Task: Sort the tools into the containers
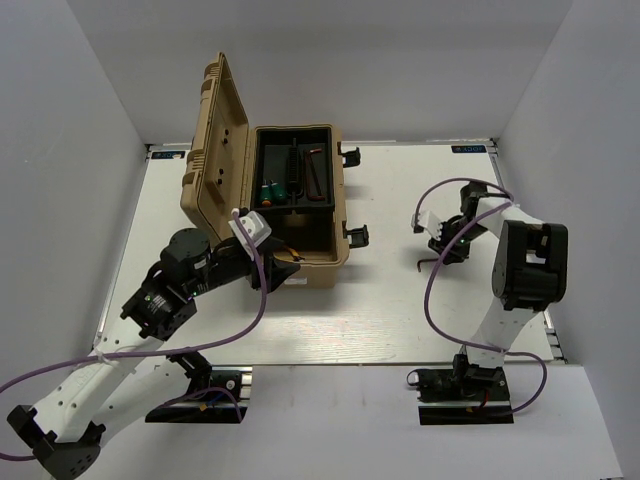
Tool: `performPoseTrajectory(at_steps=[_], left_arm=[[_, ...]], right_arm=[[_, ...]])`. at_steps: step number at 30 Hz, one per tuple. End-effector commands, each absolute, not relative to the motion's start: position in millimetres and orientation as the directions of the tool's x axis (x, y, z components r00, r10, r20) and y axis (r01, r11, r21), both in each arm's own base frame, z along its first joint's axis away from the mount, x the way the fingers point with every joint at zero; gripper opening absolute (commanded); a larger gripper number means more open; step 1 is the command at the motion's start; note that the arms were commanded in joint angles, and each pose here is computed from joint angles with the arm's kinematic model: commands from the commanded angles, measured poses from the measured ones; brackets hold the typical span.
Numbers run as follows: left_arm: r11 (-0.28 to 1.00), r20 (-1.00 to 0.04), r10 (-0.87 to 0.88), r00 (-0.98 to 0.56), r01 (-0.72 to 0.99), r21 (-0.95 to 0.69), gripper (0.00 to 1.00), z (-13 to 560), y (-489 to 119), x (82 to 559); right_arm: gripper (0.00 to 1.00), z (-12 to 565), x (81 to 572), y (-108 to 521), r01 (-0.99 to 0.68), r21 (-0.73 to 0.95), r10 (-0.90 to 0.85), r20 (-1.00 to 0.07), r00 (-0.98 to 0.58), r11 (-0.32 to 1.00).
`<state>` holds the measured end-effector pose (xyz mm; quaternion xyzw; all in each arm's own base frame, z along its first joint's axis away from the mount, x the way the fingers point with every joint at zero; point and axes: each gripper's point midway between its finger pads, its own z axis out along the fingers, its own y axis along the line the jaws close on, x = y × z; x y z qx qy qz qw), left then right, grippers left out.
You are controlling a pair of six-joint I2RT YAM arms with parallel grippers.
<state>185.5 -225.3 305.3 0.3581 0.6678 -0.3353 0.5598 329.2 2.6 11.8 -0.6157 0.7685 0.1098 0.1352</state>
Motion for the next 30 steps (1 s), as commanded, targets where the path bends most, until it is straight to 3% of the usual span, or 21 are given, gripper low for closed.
performPoseTrajectory(at_steps=[1,7,12,20,26,30], left_arm=[[0.517,-0.987,0.102,-0.127,0.854,-0.057,0.71,303.3,-224.1,182.5],[0.518,-0.985,0.101,-0.141,0.852,-0.069,0.71,297.7,-223.3,180.8],[0.519,-0.986,0.091,-0.142,0.852,-0.075,0.71,300.1,-222.4,179.1],[0.519,-0.986,0.090,-0.141,0.852,-0.074,0.71,301.0,-219.2,175.1],[0.510,-0.988,0.084,-0.132,0.857,-0.072,0.71,303.8,-218.7,172.1],[0.502,-0.989,0.077,-0.124,0.862,-0.069,0.71,306.3,-220.0,171.4]], right_arm=[[0.32,-27.2,263.2,5.5,-0.942,0.209,-0.911,-0.268,-0.314,0.263],[0.28,-32.4,254.8,11.0,-0.939,0.185,-0.909,-0.255,-0.331,0.290],[0.00,-31.0,251.1,14.0,-0.929,0.210,-0.905,-0.240,-0.351,0.305],[0.00,-11.7,257.6,27.1,-0.884,0.233,-0.841,-0.285,-0.461,0.406],[0.00,73.3,286.7,48.2,-0.863,0.156,-0.750,-0.438,-0.496,0.480],[0.00,114.4,298.7,66.2,-0.858,0.115,-0.724,-0.486,-0.489,0.501]])
